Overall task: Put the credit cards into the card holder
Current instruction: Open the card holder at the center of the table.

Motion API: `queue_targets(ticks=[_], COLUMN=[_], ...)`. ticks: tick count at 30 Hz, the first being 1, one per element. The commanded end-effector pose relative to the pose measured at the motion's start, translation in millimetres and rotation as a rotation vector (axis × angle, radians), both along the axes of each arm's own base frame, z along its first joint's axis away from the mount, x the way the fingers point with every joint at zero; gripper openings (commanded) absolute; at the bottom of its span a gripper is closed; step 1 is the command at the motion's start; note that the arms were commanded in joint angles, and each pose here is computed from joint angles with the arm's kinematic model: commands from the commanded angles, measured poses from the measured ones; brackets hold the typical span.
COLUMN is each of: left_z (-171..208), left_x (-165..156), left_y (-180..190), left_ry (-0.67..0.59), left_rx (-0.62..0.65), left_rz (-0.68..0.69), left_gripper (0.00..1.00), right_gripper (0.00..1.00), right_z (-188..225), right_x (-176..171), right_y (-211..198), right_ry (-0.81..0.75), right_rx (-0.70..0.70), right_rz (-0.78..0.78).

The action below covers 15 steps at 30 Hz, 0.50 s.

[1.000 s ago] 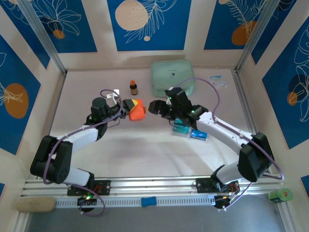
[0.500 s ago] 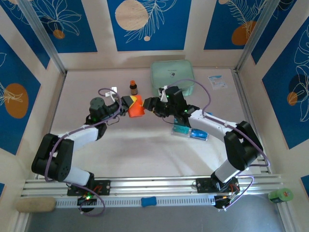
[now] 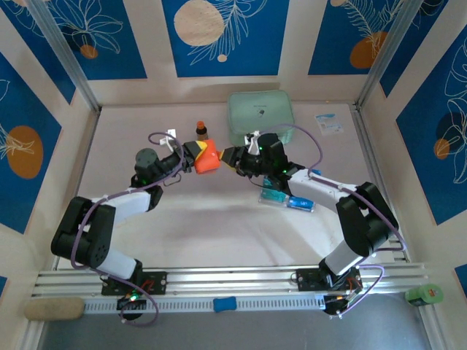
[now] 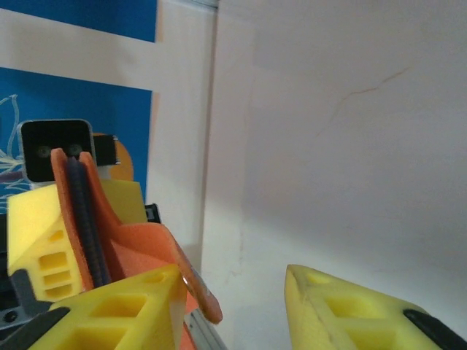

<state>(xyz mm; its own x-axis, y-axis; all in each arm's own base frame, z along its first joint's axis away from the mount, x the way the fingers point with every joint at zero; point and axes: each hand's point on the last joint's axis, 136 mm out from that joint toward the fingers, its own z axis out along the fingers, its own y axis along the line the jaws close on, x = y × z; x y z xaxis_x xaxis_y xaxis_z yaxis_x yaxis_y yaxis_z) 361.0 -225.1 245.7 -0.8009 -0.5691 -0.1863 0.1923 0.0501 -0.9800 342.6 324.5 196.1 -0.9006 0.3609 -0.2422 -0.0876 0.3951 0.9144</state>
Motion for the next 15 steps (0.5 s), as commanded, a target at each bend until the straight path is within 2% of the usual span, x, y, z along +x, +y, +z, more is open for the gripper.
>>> queue_targets(ticks=[1,15], left_z=[21,33], left_x=[0,4], left_y=[2,3], left_ry=[-0.072,-0.099], left_rx=[-0.065,-0.148], left_rz=[0.007,0.013], left_gripper=[0.0,0.0], right_gripper=[0.4,0.4], right_z=[14,33], right_x=[-4,-8], right_y=[6,27], right_ry=[-0.006,0.013], right_rx=[0.09,0.279], right_rz=[0.045,0.162])
